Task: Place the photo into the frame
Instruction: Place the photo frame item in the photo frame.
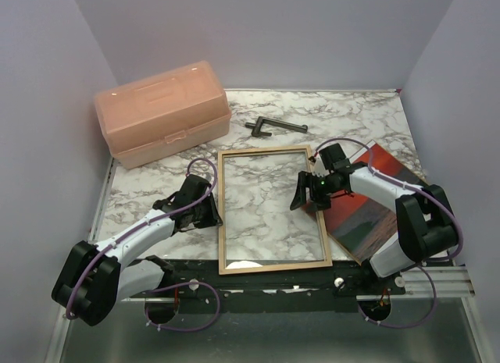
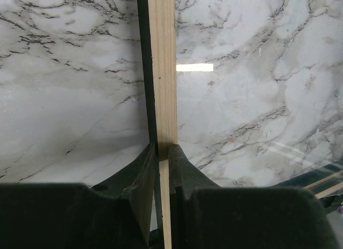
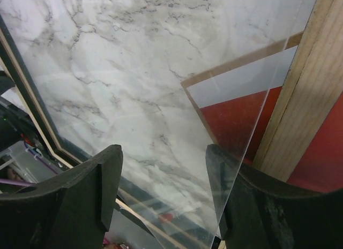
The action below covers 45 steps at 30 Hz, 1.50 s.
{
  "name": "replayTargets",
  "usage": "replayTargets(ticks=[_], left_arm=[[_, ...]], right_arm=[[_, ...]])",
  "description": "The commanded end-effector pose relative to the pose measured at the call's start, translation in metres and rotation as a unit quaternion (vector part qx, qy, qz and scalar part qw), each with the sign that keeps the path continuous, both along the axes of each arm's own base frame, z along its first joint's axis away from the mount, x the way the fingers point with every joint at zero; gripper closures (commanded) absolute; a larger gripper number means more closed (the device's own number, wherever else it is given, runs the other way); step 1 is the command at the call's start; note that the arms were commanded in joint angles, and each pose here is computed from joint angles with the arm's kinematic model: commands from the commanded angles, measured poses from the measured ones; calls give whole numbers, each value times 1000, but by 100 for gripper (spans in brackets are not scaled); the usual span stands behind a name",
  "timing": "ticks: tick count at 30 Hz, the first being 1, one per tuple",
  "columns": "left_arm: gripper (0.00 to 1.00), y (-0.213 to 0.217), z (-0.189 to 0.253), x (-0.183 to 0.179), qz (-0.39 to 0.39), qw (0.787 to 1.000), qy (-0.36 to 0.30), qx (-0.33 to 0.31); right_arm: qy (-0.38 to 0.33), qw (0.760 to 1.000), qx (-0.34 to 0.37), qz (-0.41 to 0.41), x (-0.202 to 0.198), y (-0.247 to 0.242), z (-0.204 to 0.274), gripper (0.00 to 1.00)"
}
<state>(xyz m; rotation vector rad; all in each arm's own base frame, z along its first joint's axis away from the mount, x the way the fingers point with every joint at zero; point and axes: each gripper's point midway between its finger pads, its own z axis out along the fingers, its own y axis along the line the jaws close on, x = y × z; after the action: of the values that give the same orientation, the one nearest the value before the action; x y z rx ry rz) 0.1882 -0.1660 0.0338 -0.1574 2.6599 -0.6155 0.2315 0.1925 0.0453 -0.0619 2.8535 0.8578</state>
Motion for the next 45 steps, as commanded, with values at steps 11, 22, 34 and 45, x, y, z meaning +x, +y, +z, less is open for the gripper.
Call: replayTargets(ticks=[11,22,34,45], left_arm=[[84,16,-24,-21,-7,998,40,51],[84,16,-24,-21,-7,998,41,53],[84,16,-24,-22,-8,998,41,54],[84,17,-24,-21,-6,998,40,57]], right_arm=[[-8,999,-54,-4,-1,-4,-3,25],[-24,997,-71,-11,1,-10,7,20],[-40,994,-95,-25,5,-20,18,19],[-53,990,-123,-37,9,-30,22,19]])
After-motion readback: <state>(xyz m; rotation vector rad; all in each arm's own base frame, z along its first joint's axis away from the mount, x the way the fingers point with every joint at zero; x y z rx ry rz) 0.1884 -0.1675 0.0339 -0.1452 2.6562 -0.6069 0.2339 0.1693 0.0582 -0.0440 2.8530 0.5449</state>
